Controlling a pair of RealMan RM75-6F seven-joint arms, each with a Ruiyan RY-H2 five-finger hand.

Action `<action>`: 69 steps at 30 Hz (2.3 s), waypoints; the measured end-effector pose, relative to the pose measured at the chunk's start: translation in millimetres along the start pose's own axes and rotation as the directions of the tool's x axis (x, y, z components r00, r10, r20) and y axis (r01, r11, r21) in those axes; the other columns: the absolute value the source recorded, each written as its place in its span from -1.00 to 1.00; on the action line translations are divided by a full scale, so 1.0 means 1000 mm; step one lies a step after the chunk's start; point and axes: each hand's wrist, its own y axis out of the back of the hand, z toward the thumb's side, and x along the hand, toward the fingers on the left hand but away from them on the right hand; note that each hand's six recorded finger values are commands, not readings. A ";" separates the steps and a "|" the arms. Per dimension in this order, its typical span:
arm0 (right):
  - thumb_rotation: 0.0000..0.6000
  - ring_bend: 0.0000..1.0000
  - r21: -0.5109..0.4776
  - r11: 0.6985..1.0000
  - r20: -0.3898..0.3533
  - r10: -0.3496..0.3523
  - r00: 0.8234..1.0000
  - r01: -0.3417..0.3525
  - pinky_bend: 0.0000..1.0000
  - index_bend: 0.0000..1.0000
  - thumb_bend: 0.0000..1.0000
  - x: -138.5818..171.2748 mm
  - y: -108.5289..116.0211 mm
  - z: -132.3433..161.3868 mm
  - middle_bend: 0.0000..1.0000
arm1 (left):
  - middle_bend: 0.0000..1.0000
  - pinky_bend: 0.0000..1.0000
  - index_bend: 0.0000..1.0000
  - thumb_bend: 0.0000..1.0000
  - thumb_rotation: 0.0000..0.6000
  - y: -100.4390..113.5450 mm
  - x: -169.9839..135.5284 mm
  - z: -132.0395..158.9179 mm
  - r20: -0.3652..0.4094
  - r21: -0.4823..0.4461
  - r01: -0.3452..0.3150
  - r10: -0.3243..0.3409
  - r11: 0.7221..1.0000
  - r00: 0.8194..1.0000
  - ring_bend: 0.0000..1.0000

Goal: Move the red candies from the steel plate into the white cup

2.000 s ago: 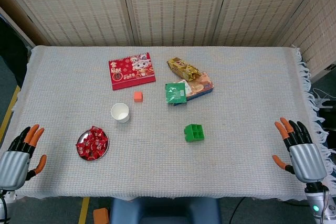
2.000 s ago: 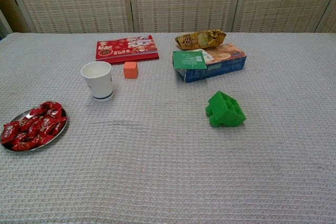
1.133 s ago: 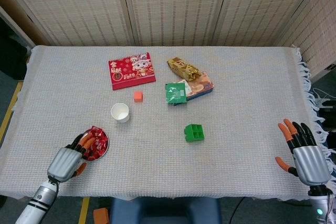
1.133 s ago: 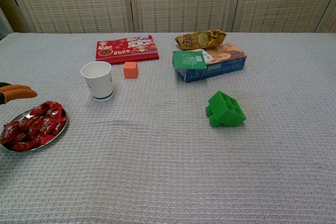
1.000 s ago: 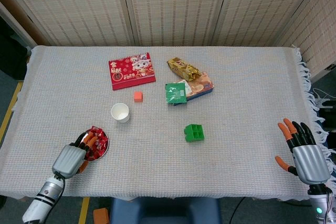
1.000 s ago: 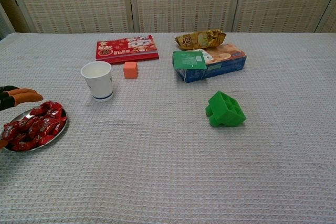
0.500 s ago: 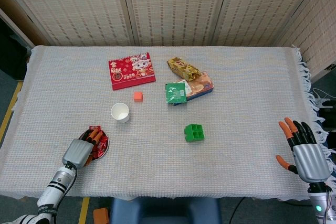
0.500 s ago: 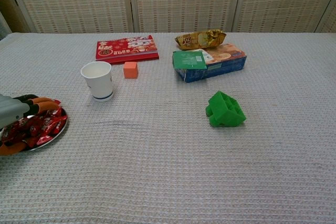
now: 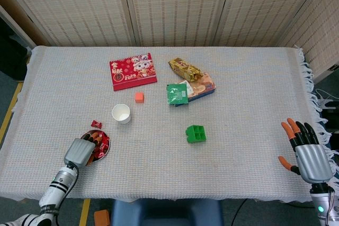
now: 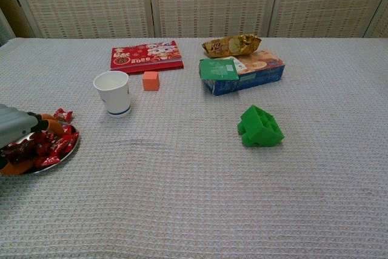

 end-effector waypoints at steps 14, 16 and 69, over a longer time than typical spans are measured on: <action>1.00 -1.00 -0.002 1.000 0.000 0.000 1.000 0.000 -1.00 -1.00 -0.75 0.003 0.002 -0.001 -1.00 | -0.34 0.87 -0.20 -0.21 1.00 -0.001 0.001 0.002 0.009 -0.012 -0.021 0.021 1.000 1.000 -0.21; 1.00 -1.00 -0.001 1.000 -0.001 0.002 1.000 -0.002 -1.00 -1.00 -0.75 0.003 0.002 0.000 -1.00 | -0.31 0.89 -0.18 -0.19 1.00 -0.002 0.001 0.002 0.010 -0.013 -0.021 0.021 1.000 1.000 -0.18; 1.00 -1.00 -0.005 1.000 0.003 0.015 1.000 -0.015 -1.00 -1.00 -0.75 0.005 0.005 -0.002 -1.00 | 0.45 1.00 0.49 0.48 1.00 0.072 0.016 -0.011 -0.026 -0.153 -0.346 0.346 0.926 0.938 0.34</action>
